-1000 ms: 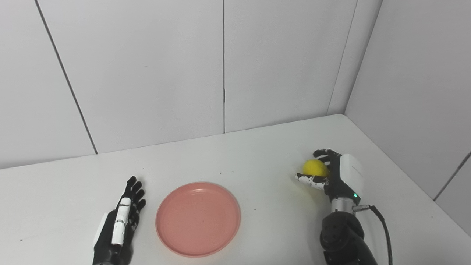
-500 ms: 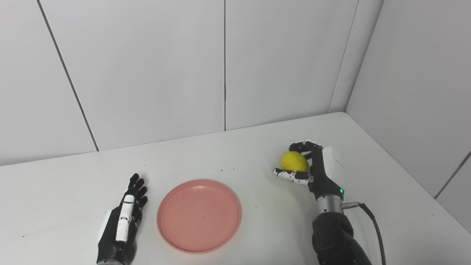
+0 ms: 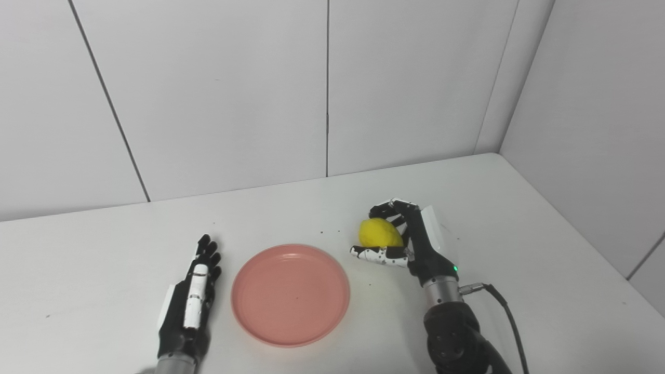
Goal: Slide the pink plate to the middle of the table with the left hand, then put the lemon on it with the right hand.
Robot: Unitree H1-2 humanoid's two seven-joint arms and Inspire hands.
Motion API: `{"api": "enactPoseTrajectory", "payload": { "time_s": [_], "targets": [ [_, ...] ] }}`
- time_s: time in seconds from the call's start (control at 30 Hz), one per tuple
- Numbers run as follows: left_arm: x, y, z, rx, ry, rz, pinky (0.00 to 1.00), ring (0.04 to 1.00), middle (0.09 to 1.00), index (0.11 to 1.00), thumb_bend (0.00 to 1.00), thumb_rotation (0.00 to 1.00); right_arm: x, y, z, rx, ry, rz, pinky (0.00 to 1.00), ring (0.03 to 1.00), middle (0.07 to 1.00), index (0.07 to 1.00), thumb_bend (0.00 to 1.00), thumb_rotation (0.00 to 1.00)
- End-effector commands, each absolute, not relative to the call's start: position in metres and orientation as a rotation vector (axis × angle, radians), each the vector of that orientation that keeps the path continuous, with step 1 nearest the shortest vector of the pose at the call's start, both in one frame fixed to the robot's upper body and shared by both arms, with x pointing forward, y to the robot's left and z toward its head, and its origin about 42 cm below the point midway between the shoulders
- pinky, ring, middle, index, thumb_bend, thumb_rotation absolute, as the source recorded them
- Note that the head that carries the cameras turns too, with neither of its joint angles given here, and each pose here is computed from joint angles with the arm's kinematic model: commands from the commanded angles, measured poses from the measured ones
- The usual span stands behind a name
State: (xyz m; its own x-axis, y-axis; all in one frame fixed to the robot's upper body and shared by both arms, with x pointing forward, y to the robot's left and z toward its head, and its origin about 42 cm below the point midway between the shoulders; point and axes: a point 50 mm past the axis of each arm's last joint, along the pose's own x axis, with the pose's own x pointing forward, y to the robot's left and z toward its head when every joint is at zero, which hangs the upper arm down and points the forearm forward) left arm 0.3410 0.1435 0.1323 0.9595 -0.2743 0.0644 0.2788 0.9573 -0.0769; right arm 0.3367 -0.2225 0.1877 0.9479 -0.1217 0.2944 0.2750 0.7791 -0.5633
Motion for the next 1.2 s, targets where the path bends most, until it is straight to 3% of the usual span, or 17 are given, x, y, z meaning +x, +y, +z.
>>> {"api": "enactPoseTrajectory", "payload": {
  "time_s": [0.0, 0.07, 0.13, 0.27, 0.33, 0.47, 0.63, 0.77, 0.97, 1.13, 1.17],
  "targets": [
    [0.341, 0.129, 0.142, -0.076, -0.088, -0.298, 1.0, 1.0, 1.0, 1.0, 0.4, 1.0, 0.337, -0.213, 0.205, -0.621, -0.362, -0.177, 0.25, 0.442, 0.488, 0.495, 0.52, 0.0],
    [0.34, 0.125, 0.142, -0.063, -0.094, -0.292, 1.0, 1.0, 1.0, 1.0, 0.39, 1.0, 0.336, -0.207, 0.204, -0.621, -0.38, -0.146, 0.31, 0.398, 0.514, 0.52, 0.51, 0.0],
    [0.34, 0.122, 0.142, -0.057, -0.099, -0.281, 1.0, 1.0, 1.0, 1.0, 0.38, 1.0, 0.336, -0.202, 0.204, -0.627, -0.404, -0.113, 0.25, 0.434, 0.486, 0.509, 0.52, 0.0],
    [0.34, 0.117, 0.14, -0.042, -0.098, -0.27, 1.0, 1.0, 1.0, 1.0, 0.37, 1.0, 0.333, -0.193, 0.201, -0.682, -0.442, -0.064, 0.43, 0.404, 0.485, 0.53, 0.51, 0.0],
    [0.341, 0.115, 0.14, -0.045, -0.097, -0.271, 1.0, 1.0, 1.0, 1.0, 0.37, 1.0, 0.332, -0.188, 0.199, -0.676, -0.443, -0.03, 0.29, 0.442, 0.454, 0.524, 0.51, 0.0],
    [0.341, 0.11, 0.14, -0.042, -0.096, -0.257, 0.99, 0.989, 0.997, 0.997, 0.38, 1.0, 0.332, -0.178, 0.195, -0.642, -0.458, 0.029, 0.29, 0.369, 0.47, 0.55, 0.51, 0.0],
    [0.34, 0.106, 0.139, -0.041, -0.097, -0.253, 0.98, 0.976, 0.988, 0.993, 0.39, 1.0, 0.335, -0.172, 0.194, -0.623, -0.452, 0.062, 0.25, 0.393, 0.508, 0.493, 0.51, 0.0],
    [0.34, 0.102, 0.139, -0.038, -0.1, -0.259, 0.97, 0.975, 0.985, 0.991, 0.39, 1.0, 0.338, -0.168, 0.193, -0.623, -0.449, 0.088, 0.23, 0.385, 0.517, 0.49, 0.51, 0.0],
    [0.339, 0.096, 0.138, -0.041, -0.103, -0.263, 0.98, 0.983, 0.988, 0.992, 0.39, 1.0, 0.348, -0.163, 0.192, -0.654, -0.456, 0.12, 0.13, 0.387, 0.493, 0.489, 0.52, 0.0],
    [0.34, 0.094, 0.138, -0.047, -0.106, -0.257, 0.98, 0.983, 0.988, 0.989, 0.4, 1.0, 0.353, -0.157, 0.193, -0.679, -0.456, 0.168, 0.12, 0.376, 0.495, 0.489, 0.51, 0.0],
    [0.34, 0.094, 0.138, -0.048, -0.107, -0.255, 0.97, 0.98, 0.987, 0.986, 0.39, 1.0, 0.354, -0.156, 0.194, -0.682, -0.447, 0.18, 0.12, 0.415, 0.482, 0.49, 0.52, 0.0]
  ]
}}
